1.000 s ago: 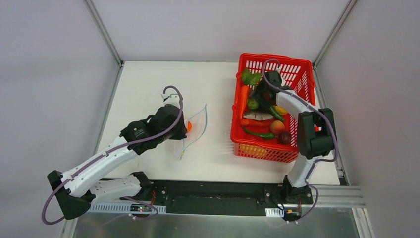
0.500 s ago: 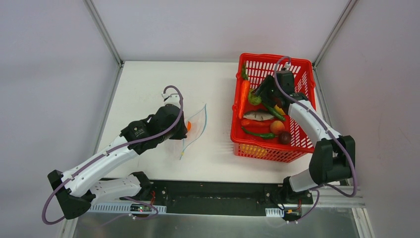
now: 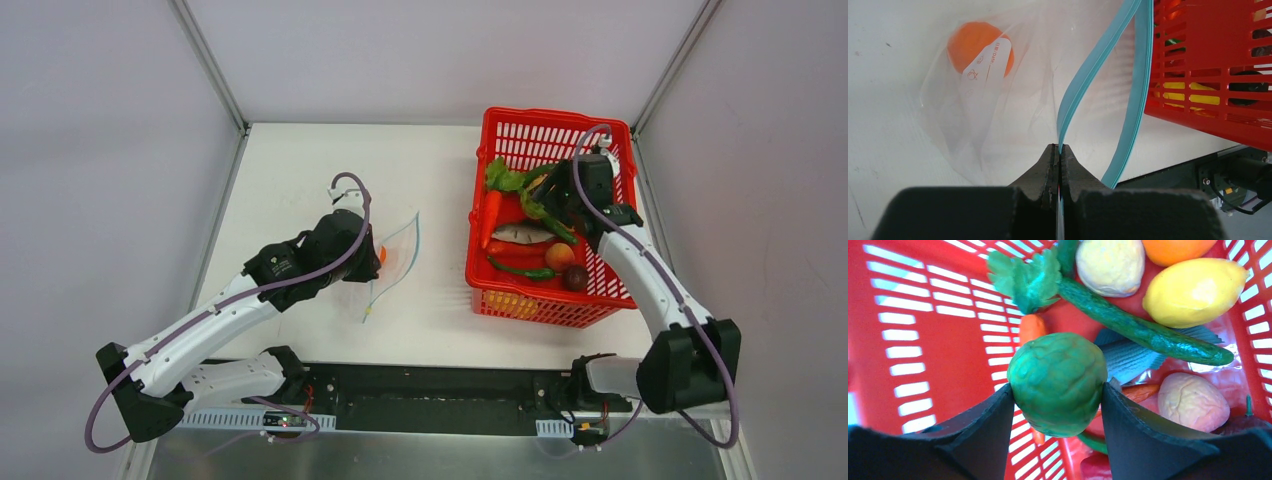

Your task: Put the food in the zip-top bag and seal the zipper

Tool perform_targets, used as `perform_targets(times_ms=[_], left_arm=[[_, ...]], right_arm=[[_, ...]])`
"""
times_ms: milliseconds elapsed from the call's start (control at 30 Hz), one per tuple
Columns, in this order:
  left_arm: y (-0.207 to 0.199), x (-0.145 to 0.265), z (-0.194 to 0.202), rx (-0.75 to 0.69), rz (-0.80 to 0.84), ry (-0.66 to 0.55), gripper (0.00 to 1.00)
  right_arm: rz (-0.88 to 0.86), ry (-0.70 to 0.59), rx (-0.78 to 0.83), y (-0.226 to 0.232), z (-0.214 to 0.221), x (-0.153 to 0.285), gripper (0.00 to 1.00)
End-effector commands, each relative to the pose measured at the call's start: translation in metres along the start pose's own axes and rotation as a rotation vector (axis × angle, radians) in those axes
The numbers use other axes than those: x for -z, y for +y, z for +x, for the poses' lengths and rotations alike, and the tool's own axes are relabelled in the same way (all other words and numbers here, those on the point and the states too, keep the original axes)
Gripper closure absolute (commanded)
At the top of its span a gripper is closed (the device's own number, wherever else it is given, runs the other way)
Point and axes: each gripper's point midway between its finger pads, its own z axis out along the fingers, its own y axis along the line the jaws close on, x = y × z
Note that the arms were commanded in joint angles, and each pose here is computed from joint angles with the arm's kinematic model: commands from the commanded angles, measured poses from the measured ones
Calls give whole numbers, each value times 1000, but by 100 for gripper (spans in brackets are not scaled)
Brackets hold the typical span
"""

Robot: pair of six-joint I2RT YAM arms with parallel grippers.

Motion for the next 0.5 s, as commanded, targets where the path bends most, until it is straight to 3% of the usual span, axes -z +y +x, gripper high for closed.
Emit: perform_targets(times_ms=[0, 267, 467], left_arm=[[-8, 1, -10, 26, 27, -21, 100], [-15, 2, -15, 23, 51, -25, 100], [-16, 4, -18, 23, 56, -29, 100]], right_arm=[[-166, -67, -40, 28, -22, 49, 61], [-515, 40, -119, 77, -2, 113, 61], [-751, 159, -86, 108, 16, 151, 61]])
